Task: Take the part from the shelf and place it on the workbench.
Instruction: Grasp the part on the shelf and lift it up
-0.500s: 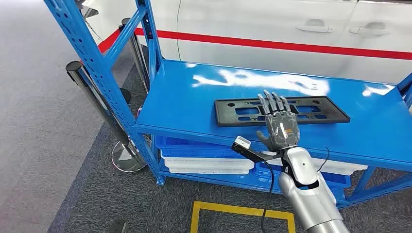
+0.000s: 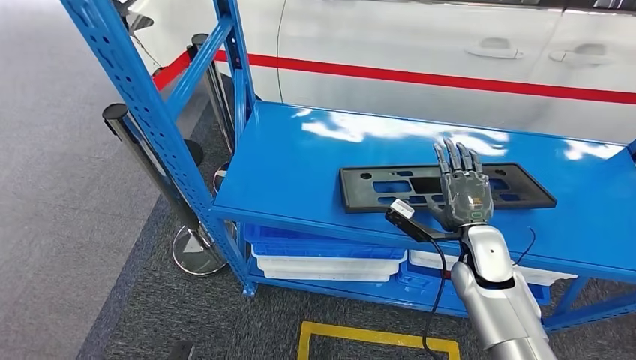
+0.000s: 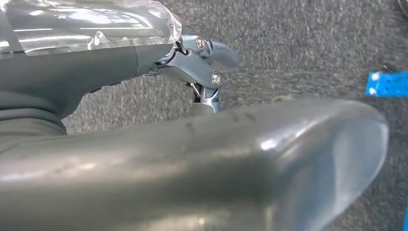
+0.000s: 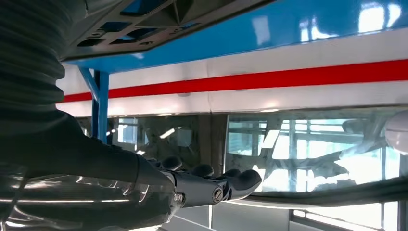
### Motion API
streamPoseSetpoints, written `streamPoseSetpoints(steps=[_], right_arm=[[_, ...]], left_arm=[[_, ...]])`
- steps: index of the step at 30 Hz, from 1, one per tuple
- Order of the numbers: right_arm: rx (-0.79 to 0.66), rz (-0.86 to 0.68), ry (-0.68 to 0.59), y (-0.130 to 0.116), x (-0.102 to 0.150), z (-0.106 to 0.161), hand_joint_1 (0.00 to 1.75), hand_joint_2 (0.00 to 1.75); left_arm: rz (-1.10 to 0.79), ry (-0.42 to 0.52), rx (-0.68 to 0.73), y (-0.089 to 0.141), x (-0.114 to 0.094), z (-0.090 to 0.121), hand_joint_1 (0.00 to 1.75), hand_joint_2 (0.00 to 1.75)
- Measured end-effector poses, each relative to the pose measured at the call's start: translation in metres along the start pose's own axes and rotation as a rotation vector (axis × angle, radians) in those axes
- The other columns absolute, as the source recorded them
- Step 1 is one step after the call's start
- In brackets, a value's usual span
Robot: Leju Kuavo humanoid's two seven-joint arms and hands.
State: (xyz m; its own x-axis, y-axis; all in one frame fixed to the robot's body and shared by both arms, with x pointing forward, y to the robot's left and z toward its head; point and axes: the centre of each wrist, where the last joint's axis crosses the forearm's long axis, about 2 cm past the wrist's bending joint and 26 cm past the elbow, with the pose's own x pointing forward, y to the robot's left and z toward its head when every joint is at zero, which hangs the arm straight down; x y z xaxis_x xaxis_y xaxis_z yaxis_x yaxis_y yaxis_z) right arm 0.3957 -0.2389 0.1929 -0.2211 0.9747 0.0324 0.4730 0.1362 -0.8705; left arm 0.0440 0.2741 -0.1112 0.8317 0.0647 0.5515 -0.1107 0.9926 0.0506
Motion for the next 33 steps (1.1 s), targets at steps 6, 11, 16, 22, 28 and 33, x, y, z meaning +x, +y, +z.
streamPoseSetpoints(steps=[6,11,16,22,28,33], right_arm=[[0.068,0.020,0.046,0.007,-0.020,0.017,0.00,1.75],[0.077,-0.020,0.093,0.004,-0.043,0.033,0.00,1.75],[-0.019,-0.178,0.171,-0.015,-0.071,0.042,0.00,1.75],[-0.170,-0.310,0.239,-0.041,-0.100,0.048,0.00,1.75],[-0.257,-0.347,0.232,-0.056,-0.112,0.048,0.00,1.75],[-0.298,-0.342,0.198,-0.067,-0.120,0.047,0.00,1.75]], left_arm=[[-0.004,-0.016,-0.021,0.000,0.003,-0.001,0.00,0.00],[0.000,-0.029,-0.027,0.001,0.002,-0.001,0.00,0.00],[-0.002,-0.043,-0.020,0.005,-0.002,0.001,0.00,0.00],[-0.007,-0.044,-0.013,0.009,-0.006,0.002,0.00,0.00],[-0.013,-0.051,-0.001,0.014,-0.004,0.000,0.00,0.00],[-0.006,-0.055,0.010,0.017,-0.003,0.000,0.00,0.00]])
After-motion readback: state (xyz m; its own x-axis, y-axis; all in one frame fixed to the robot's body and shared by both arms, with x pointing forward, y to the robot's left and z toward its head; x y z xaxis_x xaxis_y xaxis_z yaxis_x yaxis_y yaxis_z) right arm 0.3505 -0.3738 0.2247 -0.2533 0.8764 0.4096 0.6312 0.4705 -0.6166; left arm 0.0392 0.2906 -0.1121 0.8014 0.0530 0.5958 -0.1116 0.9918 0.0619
